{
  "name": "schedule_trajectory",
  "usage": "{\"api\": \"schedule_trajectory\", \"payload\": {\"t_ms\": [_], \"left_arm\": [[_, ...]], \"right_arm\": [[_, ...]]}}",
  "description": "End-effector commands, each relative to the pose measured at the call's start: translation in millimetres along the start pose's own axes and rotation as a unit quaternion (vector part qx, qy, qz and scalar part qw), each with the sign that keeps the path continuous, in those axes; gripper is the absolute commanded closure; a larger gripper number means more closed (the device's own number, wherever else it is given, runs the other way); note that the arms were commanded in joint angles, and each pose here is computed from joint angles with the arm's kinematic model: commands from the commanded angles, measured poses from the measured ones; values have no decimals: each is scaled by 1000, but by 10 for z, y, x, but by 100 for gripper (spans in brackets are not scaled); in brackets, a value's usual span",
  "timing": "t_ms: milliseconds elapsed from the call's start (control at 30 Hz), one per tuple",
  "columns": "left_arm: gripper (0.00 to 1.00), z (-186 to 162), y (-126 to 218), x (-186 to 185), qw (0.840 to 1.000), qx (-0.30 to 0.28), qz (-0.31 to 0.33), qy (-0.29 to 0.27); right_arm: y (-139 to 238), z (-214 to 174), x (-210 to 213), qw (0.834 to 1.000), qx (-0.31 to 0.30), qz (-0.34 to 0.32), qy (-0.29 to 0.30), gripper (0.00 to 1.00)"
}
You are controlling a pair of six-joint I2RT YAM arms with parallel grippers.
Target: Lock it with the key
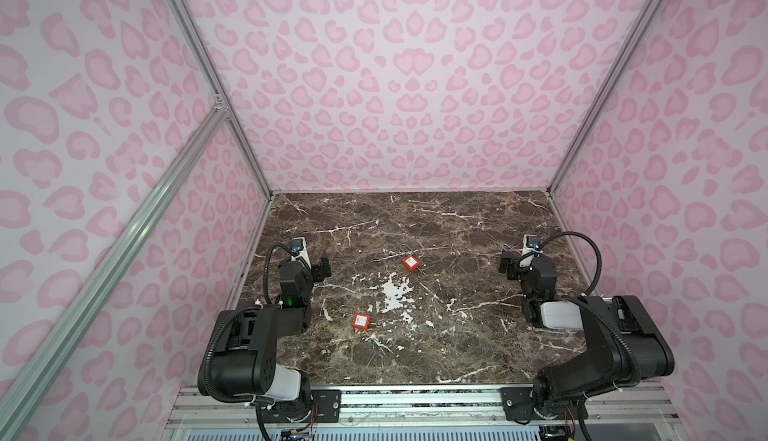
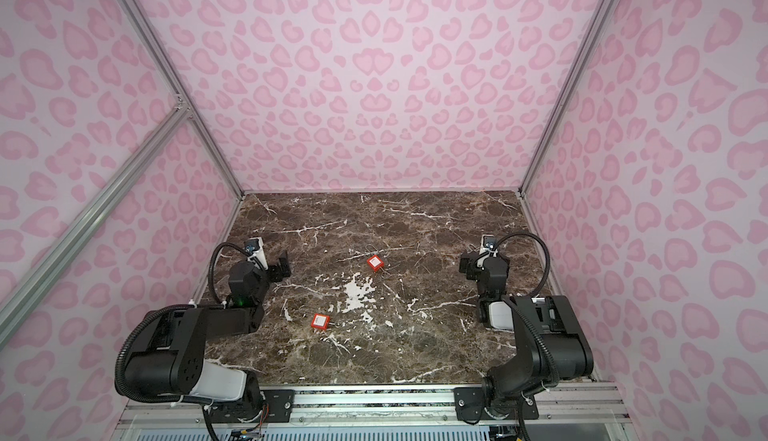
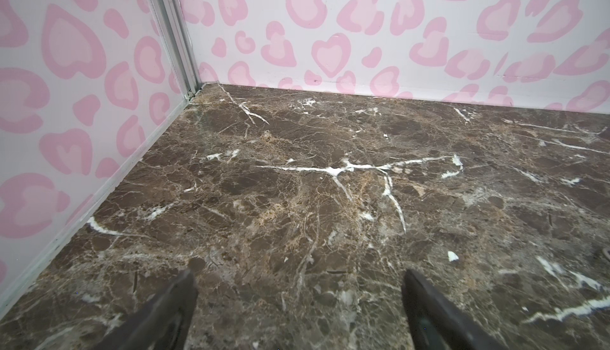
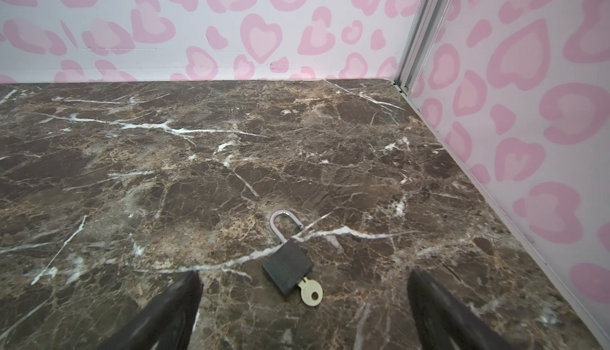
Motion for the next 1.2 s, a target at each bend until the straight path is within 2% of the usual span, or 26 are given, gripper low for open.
{"api": "schedule_trajectory", "payload": {"t_ms": [0,333,467,533,633,767,867,967,1067,1167], "left_arm": [[2,64,-10,-15,1000,-12,-4,-3],[2,66,4,-14,1000,-15,-3,-4],[2,328,1,4,999,0,52,-5],[2,501,43,-53,998,13,56,-6],[2,719,164,-133,998,25,47,29],[2,779,325,-226,989,95,32,109],[2,722,468,-302,980,117,14,159],[2,653,617,-331,968,118,1,221],[2,579,749,-388,957,124,-23,260],[2,471,862,-364,954,142,-12,265]], "right_arm": [[-3,16,-7,1000,-4,-2,-1,1],[1,19,-22,1000,-6,1,-5,1],[135,119,-72,999,-39,-6,-16,1],[267,209,-44,999,-50,8,-10,1],[441,392,124,998,-37,51,7,1],[703,615,630,985,-63,143,73,1],[855,654,1129,963,-59,236,117,1],[1045,590,1671,924,-56,352,135,1],[1291,415,2237,870,-47,456,181,1],[1576,165,2781,804,-29,543,241,1]]}}
Point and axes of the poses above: each gripper's point midway between its finger pads, its own y axis back along the fingers, its own x axis along the line the jaws close on, z = x × y, the point moved 5 cm from there along y, back along the fingers, and after that the axes turned 4 degrees about y, right-handed, at the moved point
